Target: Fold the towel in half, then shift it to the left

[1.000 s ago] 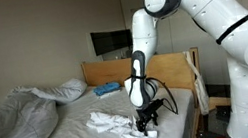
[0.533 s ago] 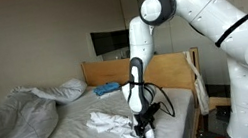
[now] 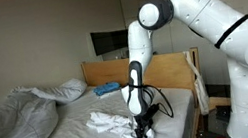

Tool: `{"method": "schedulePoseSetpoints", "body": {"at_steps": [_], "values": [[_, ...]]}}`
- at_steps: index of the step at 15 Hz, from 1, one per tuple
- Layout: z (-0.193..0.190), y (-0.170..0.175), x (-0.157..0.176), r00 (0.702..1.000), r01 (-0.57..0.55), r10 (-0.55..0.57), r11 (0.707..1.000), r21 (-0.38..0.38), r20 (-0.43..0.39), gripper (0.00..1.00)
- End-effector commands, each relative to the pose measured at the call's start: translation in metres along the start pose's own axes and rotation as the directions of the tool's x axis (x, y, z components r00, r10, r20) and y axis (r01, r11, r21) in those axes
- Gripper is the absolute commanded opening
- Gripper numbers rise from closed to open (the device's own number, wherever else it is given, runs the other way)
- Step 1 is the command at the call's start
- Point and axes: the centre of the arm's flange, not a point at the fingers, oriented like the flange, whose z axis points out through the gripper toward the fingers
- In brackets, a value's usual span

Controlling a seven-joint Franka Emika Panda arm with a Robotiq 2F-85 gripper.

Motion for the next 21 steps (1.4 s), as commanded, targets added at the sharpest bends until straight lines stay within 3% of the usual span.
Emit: {"method": "schedulePoseSetpoints", "body": {"at_steps": [1, 4, 8, 10, 16, 21], "values": [[0.003, 0.000, 0.002, 0.999, 0.027, -0.027, 1.000, -0.007, -0.031, 0.29], [0.001, 0.000, 0.002, 0.999, 0.031, -0.031, 0.999, -0.012, -0.038, 0.10], [-0.012, 0.000, 0.003, 0.998, 0.021, -0.022, 0.999, -0.024, -0.064, 0.03], [-0.025, -0.002, 0.002, 0.996, 0.022, -0.025, 0.999, -0.036, -0.080, 0.08], [-0.084, -0.008, 0.012, 0.990, 0.036, -0.053, 0.990, -0.134, -0.128, 0.07], [-0.137, -0.014, 0.025, 0.980, 0.055, -0.083, 0.986, -0.156, -0.179, 0.08]]}}
